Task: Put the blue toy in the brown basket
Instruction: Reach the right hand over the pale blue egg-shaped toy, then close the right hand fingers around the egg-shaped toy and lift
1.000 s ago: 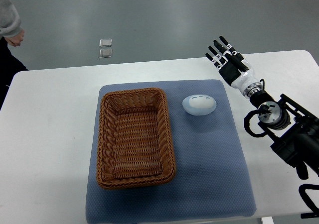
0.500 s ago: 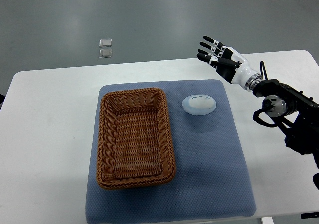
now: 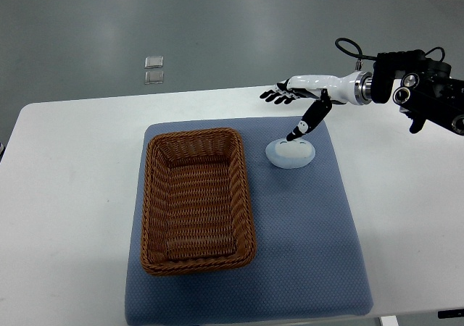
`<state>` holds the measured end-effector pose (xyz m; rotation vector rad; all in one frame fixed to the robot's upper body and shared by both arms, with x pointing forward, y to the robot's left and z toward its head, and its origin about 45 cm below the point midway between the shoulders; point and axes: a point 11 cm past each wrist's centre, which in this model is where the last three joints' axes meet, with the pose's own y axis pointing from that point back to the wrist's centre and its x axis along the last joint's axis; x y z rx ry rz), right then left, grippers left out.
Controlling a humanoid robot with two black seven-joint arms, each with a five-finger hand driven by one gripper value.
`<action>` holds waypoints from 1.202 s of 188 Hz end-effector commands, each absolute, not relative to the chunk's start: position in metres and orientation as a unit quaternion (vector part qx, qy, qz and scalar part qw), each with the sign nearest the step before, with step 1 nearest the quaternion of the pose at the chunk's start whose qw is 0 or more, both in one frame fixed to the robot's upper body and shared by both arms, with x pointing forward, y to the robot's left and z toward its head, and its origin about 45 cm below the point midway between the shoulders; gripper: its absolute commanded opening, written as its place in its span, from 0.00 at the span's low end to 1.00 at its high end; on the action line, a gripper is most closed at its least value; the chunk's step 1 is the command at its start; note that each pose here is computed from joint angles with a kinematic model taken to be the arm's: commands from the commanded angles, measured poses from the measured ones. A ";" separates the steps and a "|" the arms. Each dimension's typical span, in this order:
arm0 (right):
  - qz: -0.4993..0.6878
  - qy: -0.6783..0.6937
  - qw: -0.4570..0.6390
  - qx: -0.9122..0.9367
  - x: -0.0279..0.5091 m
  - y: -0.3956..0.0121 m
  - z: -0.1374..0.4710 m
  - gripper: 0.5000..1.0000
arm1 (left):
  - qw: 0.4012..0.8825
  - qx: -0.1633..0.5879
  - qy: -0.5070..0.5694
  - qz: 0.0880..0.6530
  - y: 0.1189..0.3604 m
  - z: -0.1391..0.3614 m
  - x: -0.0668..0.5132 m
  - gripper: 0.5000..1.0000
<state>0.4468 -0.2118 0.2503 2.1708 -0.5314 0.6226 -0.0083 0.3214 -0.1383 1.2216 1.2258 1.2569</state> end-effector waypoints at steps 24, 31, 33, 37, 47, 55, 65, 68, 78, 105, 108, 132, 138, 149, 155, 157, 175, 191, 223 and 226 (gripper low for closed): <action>0.251 -0.198 0.435 0.842 0.441 -0.216 0.239 0.86 | 0.482 0.499 0.504 0.515 0.321 -0.138 -0.007 1.00; 0.248 -0.200 0.434 0.842 0.440 -0.217 0.235 0.85 | 0.482 0.499 0.504 0.515 0.321 -0.138 -0.007 1.00; 0.247 -0.201 0.434 0.843 0.439 -0.216 0.233 0.85 | 0.482 0.499 0.504 0.515 0.321 -0.138 -0.007 1.00; 0.246 -0.203 0.434 0.842 0.438 -0.217 0.230 0.85 | 0.482 0.500 0.503 0.514 0.321 -0.138 -0.007 1.00; 0.248 -0.210 0.431 0.842 0.438 -0.216 0.226 0.85 | 0.482 0.499 0.503 0.515 0.321 -0.138 -0.007 1.00; 0.248 -0.215 0.429 0.841 0.437 -0.216 0.223 0.85 | 0.482 0.499 0.504 0.515 0.321 -0.138 -0.007 1.00; 0.247 -0.218 0.431 0.840 0.436 -0.217 0.217 0.85 | 0.482 0.500 0.503 0.515 0.321 -0.138 -0.008 1.00; 0.247 -0.219 0.431 0.840 0.436 -0.216 0.217 0.85 | 0.482 0.500 0.503 0.515 0.321 -0.138 -0.008 1.00; 0.249 -0.222 0.431 0.839 0.435 -0.215 0.213 0.85 | 0.482 0.500 0.503 0.514 0.321 -0.138 -0.007 1.00; 0.246 -0.230 0.432 0.836 0.435 -0.217 0.204 0.85 | 0.482 0.500 0.503 0.515 0.321 -0.138 -0.008 1.00; 0.246 -0.234 0.433 0.835 0.436 -0.218 0.203 0.85 | 0.482 0.500 0.503 0.515 0.321 -0.138 -0.008 1.00; 0.241 -0.240 0.438 0.832 0.437 -0.223 0.197 0.85 | 0.482 0.500 0.503 0.515 0.321 -0.138 -0.008 1.00; 0.241 -0.242 0.438 0.832 0.437 -0.224 0.197 0.85 | 0.482 0.500 0.503 0.515 0.321 -0.138 -0.008 1.00; 0.241 -0.242 0.438 0.832 0.437 -0.224 0.197 0.84 | 0.482 0.500 0.503 0.515 0.321 -0.138 -0.008 1.00; 0.241 -0.242 0.437 0.832 0.437 -0.224 0.197 0.84 | 0.482 0.500 0.503 0.515 0.321 -0.138 -0.008 1.00; 0.241 -0.242 0.437 0.832 0.437 -0.224 0.197 0.84 | 0.482 0.500 0.503 0.515 0.321 -0.138 -0.008 1.00; 0.238 -0.241 0.437 0.833 0.436 -0.224 0.194 0.84 | 0.482 0.500 0.503 0.514 0.321 -0.138 -0.008 1.00; 0.234 -0.235 0.434 0.837 0.432 -0.218 0.188 0.84 | 0.482 0.500 0.503 0.514 0.321 -0.138 -0.008 1.00; 0.232 -0.236 0.428 0.841 0.428 -0.209 0.179 0.84 | 0.482 0.500 0.503 0.514 0.321 -0.138 -0.008 1.00; 0.232 -0.236 0.427 0.841 0.427 -0.208 0.178 0.84 | 0.482 0.500 0.503 0.514 0.321 -0.138 -0.008 1.00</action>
